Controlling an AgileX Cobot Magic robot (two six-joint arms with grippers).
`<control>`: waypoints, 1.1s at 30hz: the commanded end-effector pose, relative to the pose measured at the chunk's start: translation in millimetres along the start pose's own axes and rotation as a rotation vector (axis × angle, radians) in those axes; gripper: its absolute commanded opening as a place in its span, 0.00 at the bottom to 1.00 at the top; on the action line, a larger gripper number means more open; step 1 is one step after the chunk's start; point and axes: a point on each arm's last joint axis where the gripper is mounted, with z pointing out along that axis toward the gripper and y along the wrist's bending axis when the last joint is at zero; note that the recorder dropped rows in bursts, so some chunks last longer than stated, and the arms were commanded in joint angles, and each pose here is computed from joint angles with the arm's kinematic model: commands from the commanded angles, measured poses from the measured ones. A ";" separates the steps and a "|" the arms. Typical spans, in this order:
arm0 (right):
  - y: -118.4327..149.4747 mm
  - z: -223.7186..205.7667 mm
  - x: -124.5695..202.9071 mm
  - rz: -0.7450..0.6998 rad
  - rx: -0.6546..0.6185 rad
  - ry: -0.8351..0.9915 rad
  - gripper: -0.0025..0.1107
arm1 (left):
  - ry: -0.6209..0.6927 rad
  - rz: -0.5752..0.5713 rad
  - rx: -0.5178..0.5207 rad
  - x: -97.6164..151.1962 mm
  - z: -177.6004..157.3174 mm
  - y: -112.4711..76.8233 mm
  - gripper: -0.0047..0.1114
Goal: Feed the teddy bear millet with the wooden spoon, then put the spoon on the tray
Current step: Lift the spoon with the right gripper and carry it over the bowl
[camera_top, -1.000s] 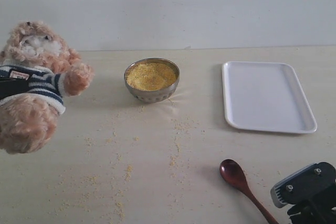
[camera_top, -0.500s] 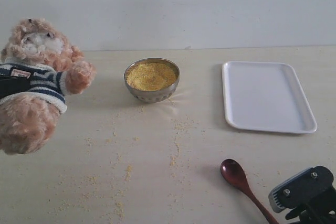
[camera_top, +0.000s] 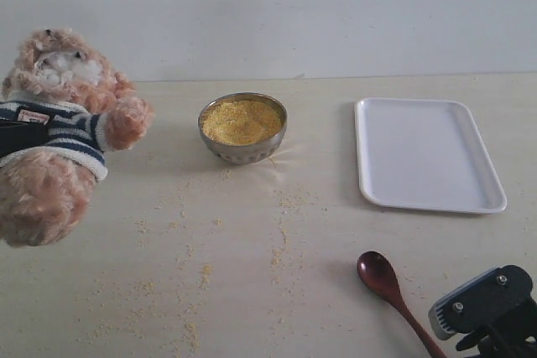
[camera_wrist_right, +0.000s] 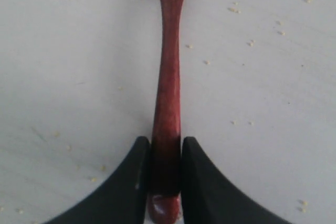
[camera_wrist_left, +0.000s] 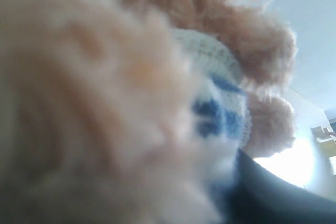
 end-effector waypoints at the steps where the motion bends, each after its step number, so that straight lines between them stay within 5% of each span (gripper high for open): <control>1: 0.3 0.0 -0.5 -0.009 -0.002 -0.001 0.02 | -0.010 -0.010 0.036 0.0 0.8 -3.0 0.08; 6: 0.3 0.0 -0.5 -0.003 -0.002 -0.001 0.04 | -0.010 -0.010 0.036 0.0 0.8 -3.0 0.08; 12: 0.5 0.0 -0.2 0.002 -0.005 0.003 0.28 | -0.010 -0.010 0.036 0.0 0.8 -3.0 0.08; 17: 0.4 0.0 -0.3 0.007 -0.004 0.002 0.30 | -0.010 -0.010 0.036 0.0 0.8 -3.0 0.08; 19: 0.4 0.0 -0.3 0.007 -0.004 0.002 0.27 | -0.009 -0.012 0.036 0.0 0.8 -3.0 0.08; 23: 0.6 0.0 0.0 -0.007 -0.006 0.005 0.02 | -0.009 -0.012 0.036 0.0 0.8 -3.0 0.08; 33: 3.7 -3.7 -7.2 -0.045 -0.031 -0.026 0.02 | -0.009 -0.012 0.036 0.0 0.8 -3.0 0.08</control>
